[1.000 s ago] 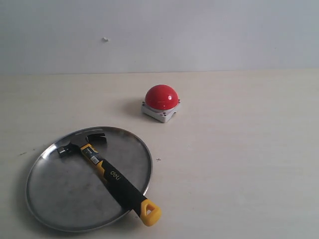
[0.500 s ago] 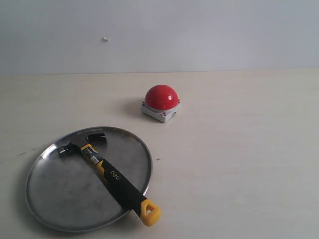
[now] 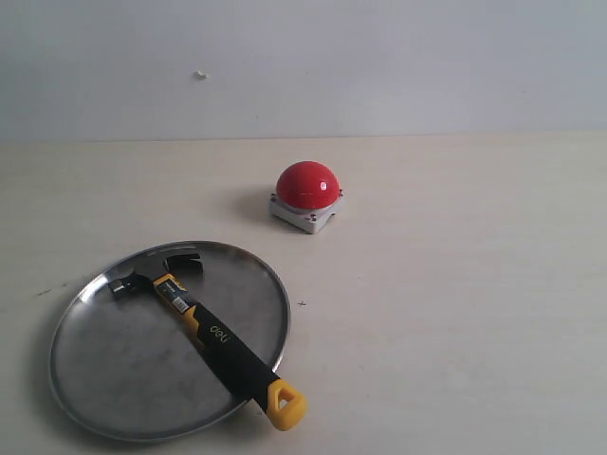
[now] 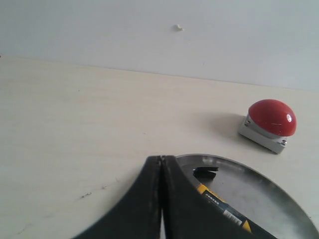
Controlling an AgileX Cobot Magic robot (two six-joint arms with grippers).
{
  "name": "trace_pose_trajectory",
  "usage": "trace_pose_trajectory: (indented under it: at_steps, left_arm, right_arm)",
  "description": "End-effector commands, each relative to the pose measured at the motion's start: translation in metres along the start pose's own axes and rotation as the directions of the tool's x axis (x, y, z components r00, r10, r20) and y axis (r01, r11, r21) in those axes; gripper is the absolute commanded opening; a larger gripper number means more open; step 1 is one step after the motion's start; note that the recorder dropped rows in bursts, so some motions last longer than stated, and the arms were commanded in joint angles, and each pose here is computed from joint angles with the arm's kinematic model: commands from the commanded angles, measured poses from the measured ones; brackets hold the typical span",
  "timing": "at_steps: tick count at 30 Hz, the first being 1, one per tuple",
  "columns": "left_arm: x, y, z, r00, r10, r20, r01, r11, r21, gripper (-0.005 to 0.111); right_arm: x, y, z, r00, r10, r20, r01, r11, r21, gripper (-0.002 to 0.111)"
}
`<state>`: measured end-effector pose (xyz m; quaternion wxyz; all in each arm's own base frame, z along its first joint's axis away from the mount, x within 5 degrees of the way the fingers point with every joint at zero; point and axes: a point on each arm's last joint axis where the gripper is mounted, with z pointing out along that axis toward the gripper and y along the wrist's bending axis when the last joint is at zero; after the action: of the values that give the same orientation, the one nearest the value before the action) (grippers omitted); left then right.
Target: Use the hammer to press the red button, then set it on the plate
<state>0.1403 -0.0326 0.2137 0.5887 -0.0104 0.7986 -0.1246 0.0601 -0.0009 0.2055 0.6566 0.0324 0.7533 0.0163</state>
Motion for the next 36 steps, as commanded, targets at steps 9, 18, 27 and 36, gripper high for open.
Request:
trace_pose_trajectory:
  at_steps: [9,18,27,36]
  left_arm:
    - [0.0001,0.0003,-0.001,1.0,0.0,0.009,0.0,1.0,0.0,0.0]
    - [0.0001,0.0003,-0.001,1.0,0.0,0.009,0.0,1.0,0.0,0.0]
    - [0.0001,0.0003,-0.001,1.0,0.0,0.009,0.0,1.0,0.0,0.0]
    - [0.0001,0.0003,-0.001,1.0,0.0,0.009,0.0,1.0,0.0,0.0]
  right_arm:
    - [0.019,-0.0015,-0.002,0.997,-0.01,-0.071,0.01,1.0,0.009,0.0]
    - [0.0185,-0.0016,-0.0025,0.998,-0.012,-0.062,0.012,1.0,0.009,0.0]
    - [0.0185,-0.0015,-0.0025,0.998,-0.006,-0.062,0.007,1.0,0.008,0.0]
    - [0.0185,-0.0015,-0.0025,0.998,-0.006,-0.062,0.007,1.0,0.008,0.0]
